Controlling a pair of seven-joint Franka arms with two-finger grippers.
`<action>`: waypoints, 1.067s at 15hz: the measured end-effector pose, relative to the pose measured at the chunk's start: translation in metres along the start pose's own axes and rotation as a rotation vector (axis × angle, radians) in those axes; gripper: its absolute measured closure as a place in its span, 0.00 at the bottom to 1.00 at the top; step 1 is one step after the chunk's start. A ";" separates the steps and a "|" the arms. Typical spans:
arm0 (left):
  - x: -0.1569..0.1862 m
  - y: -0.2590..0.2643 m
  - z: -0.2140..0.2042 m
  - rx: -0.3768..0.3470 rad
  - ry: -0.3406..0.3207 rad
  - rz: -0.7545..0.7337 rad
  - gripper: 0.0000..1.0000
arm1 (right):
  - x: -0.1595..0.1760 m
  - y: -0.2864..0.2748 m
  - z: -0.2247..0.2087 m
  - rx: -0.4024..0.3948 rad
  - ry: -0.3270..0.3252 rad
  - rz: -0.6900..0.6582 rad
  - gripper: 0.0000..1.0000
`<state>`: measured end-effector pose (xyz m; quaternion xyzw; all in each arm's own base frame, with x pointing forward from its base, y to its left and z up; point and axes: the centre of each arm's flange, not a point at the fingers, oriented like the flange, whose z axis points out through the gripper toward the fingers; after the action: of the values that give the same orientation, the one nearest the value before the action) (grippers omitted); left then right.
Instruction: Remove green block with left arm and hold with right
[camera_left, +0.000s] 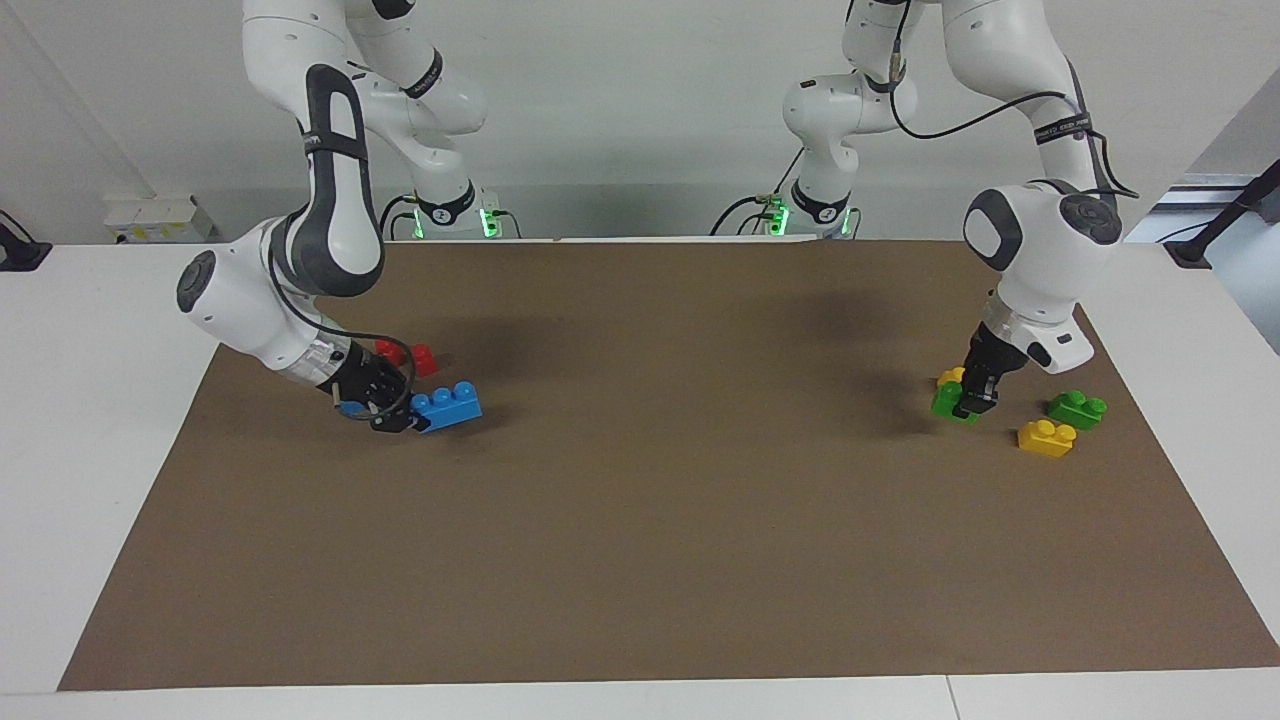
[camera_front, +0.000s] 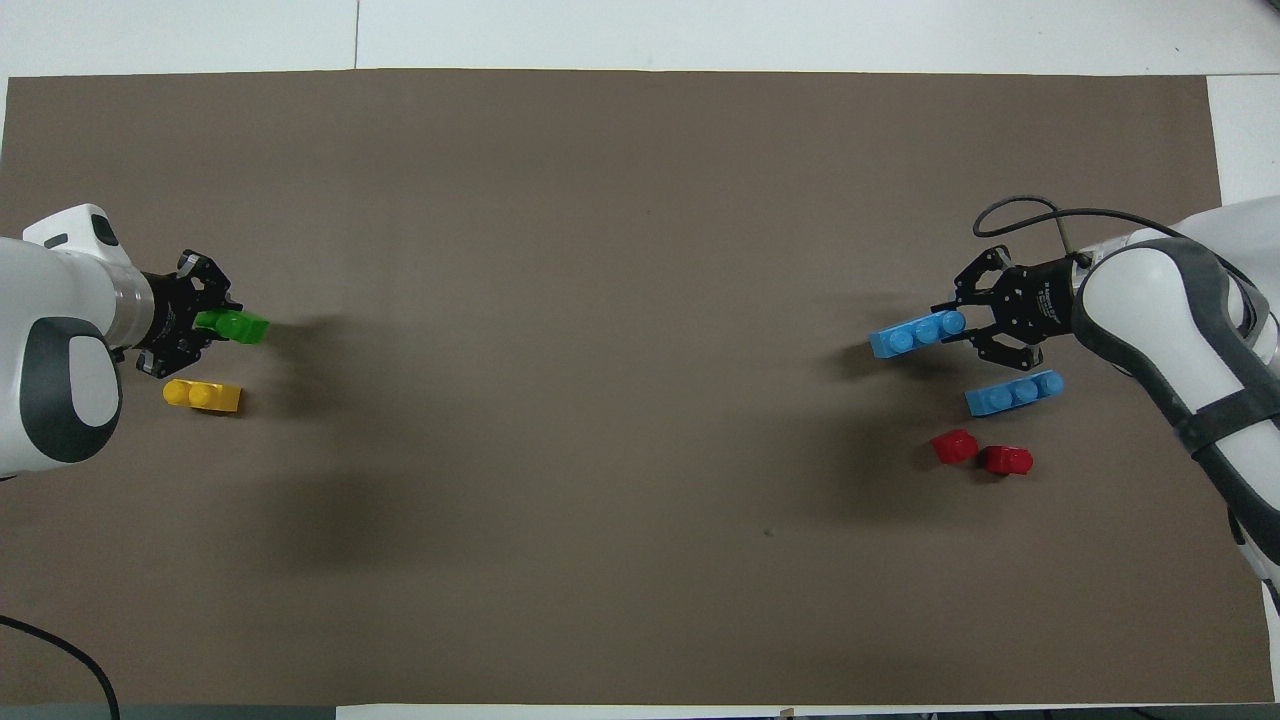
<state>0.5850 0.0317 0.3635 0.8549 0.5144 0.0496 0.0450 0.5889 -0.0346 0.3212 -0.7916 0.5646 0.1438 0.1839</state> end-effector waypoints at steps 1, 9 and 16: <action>0.002 0.004 0.003 -0.001 0.001 0.000 0.65 | 0.004 0.001 0.004 -0.006 -0.003 0.007 0.65; 0.012 0.021 0.045 0.029 -0.015 0.032 0.65 | 0.038 0.015 0.013 -0.017 -0.014 0.067 0.65; 0.013 0.020 0.048 0.034 -0.018 0.034 0.65 | 0.043 0.019 0.017 -0.013 -0.006 0.095 0.61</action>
<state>0.6154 0.0327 0.3186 0.8646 0.5001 0.0341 0.0342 0.5842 -0.0690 0.2843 -0.7646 0.6002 0.1583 0.1732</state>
